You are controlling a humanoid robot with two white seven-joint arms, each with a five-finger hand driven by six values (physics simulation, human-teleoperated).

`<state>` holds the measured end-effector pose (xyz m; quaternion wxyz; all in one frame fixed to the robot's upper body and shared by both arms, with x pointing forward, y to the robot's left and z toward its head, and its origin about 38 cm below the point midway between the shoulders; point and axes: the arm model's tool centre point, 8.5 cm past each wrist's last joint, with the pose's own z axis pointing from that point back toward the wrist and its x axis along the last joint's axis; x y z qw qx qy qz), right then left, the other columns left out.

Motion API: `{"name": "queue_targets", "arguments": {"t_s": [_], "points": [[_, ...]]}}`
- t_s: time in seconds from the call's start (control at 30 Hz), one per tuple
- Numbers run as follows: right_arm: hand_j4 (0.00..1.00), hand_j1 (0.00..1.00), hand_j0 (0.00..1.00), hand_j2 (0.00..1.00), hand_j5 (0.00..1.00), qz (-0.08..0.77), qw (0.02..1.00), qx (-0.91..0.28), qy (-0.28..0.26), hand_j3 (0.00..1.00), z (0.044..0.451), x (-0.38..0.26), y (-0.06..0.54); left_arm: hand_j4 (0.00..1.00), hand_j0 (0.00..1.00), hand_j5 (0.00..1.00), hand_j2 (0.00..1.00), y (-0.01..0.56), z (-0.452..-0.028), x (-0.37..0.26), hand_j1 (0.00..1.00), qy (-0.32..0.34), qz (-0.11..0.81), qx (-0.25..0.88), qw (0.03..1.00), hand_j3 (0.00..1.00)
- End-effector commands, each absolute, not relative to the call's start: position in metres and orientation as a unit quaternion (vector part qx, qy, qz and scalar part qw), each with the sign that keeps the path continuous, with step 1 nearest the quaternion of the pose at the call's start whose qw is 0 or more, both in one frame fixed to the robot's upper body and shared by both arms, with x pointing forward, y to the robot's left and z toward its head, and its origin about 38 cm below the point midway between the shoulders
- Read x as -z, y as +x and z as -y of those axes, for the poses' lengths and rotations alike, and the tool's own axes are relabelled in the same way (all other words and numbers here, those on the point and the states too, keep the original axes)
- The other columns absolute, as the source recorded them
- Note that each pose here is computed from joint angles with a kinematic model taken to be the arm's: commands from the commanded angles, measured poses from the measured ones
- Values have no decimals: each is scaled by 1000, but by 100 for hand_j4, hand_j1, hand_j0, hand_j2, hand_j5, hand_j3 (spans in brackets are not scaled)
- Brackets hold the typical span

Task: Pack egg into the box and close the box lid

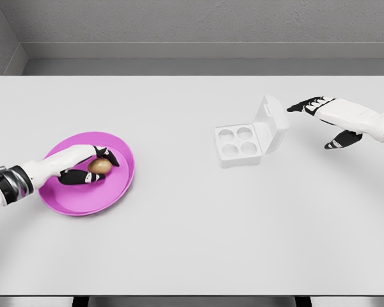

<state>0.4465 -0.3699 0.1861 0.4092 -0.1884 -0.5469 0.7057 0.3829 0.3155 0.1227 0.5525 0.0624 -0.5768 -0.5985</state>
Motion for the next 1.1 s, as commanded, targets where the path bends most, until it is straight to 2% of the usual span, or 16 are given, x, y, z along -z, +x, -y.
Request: {"name": "queue_targets", "arguments": {"t_s": [0.0, 0.07, 0.23, 0.43, 1.07], "points": [[100, 100, 100, 100, 100, 549, 411, -703, -188, 100, 370, -187, 447, 38, 38, 38, 38, 383, -316, -124, 38, 62, 578, 597, 552, 38], [100, 100, 100, 100, 100, 549, 411, -703, -188, 100, 370, -187, 447, 33, 33, 33, 33, 383, -314, -128, 33, 64, 583, 597, 548, 33], [100, 100, 100, 100, 100, 549, 410, -704, -189, 100, 371, -187, 446, 30, 30, 30, 30, 384, -307, -140, 30, 67, 594, 600, 532, 30], [100, 100, 100, 100, 100, 549, 410, -704, -189, 100, 371, -187, 446, 30, 30, 30, 30, 383, -305, -165, 30, 83, 616, 597, 508, 30], [100, 100, 100, 100, 100, 549, 409, -704, -189, 100, 370, -188, 446, 27, 27, 27, 27, 391, -291, -183, 27, 88, 632, 600, 482, 27]]}}
